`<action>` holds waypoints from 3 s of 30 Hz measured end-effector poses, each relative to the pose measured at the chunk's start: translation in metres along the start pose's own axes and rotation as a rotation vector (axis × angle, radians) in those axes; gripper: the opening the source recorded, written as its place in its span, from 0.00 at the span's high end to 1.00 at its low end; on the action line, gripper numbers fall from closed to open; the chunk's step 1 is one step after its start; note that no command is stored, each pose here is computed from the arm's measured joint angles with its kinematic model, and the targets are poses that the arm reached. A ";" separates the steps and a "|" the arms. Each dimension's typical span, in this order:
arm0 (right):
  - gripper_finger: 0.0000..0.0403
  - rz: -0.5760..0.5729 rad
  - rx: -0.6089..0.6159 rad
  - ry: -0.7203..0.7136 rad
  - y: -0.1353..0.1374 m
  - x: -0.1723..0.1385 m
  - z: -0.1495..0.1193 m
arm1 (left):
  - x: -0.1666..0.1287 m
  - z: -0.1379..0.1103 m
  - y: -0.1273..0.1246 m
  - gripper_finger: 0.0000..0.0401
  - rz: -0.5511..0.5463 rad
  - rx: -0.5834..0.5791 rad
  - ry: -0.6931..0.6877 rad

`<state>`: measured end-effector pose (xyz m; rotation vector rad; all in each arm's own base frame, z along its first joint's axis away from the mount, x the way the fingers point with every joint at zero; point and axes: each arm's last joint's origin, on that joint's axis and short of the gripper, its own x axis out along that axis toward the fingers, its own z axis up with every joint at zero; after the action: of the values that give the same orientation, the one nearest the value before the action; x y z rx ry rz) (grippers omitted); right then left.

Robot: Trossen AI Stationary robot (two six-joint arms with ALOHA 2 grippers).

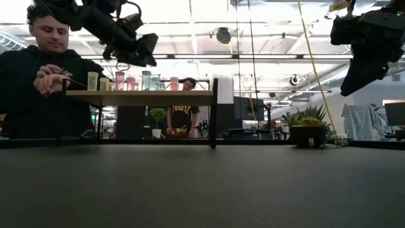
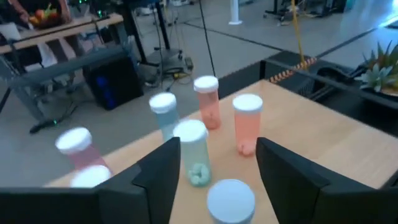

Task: Pick and place medicine bottles onto shelf by color
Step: Put the orange medicine bottle aligned with the other orange medicine bottle on the shelf

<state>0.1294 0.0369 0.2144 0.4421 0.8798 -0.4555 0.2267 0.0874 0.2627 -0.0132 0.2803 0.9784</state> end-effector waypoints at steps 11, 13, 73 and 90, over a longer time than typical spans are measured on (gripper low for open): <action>0.69 -0.007 -0.011 -0.035 0.001 0.000 0.002 | -0.049 0.042 -0.003 0.32 -0.230 0.035 -0.134; 0.69 0.009 -0.036 -0.047 0.002 0.000 0.003 | -0.059 0.048 -0.013 0.32 -0.316 0.043 -0.152; 0.45 0.033 -0.063 0.257 -0.034 -0.019 -0.015 | 0.005 -0.098 -0.444 0.32 -1.415 0.093 -0.147; 0.41 0.029 -0.003 0.266 -0.034 -0.019 -0.015 | 0.013 -0.111 -0.451 0.23 -1.398 0.124 -0.186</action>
<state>0.0908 0.0214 0.2155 0.5201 1.1290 -0.3733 0.5784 -0.1700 0.1011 -0.0020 0.1007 -0.4272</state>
